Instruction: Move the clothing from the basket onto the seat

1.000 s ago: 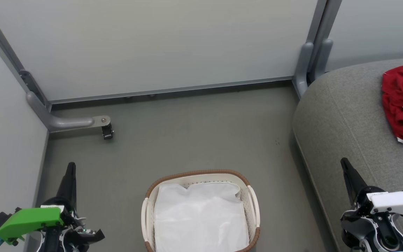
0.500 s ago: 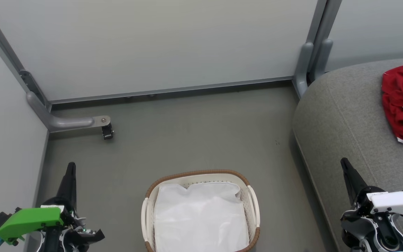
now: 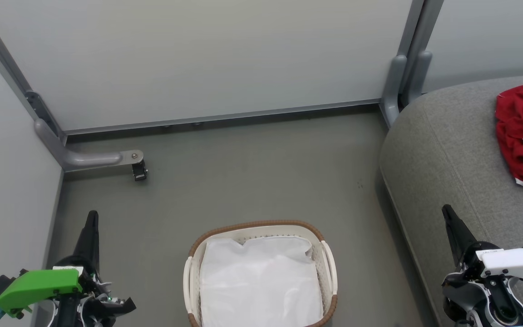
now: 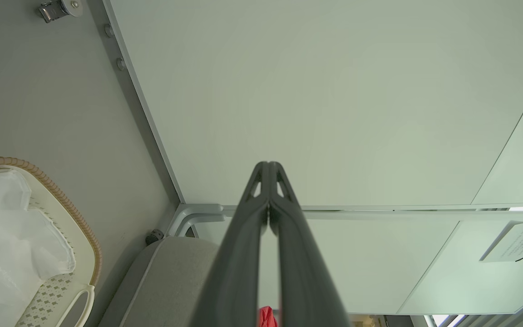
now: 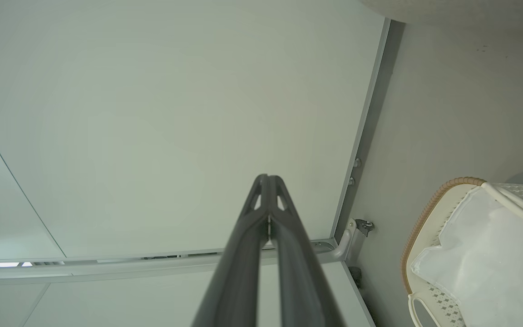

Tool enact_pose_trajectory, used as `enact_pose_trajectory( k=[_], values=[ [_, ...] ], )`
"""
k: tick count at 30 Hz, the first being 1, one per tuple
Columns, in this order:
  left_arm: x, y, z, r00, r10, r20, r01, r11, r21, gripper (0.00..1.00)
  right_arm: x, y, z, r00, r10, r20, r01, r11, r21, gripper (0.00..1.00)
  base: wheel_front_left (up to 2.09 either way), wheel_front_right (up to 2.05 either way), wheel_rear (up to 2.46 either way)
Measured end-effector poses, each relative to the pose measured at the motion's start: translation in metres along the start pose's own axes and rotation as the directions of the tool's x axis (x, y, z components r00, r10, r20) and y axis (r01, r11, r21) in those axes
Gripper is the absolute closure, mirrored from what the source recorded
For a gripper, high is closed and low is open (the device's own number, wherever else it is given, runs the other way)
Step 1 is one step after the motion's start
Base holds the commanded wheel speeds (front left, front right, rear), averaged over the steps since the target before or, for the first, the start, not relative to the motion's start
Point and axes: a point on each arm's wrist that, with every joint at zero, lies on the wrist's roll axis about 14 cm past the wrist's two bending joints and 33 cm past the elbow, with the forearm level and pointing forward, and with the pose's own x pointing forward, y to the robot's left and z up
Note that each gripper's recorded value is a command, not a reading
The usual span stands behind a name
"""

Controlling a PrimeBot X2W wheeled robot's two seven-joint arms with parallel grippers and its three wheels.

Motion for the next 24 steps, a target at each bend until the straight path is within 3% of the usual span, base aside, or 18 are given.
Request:
enact_pose_trajectory(
  k=[24],
  values=[
    [0.0000, 0.0000, 0.0000, 1.000, 0.000, 0.000, 0.000, 1.000, 0.000, 1.00, 0.0000, 0.0001, 0.0000, 1.000, 0.000, 0.000, 0.000, 1.000, 0.000, 1.00, 0.00, 0.00, 0.00]
  ],
)
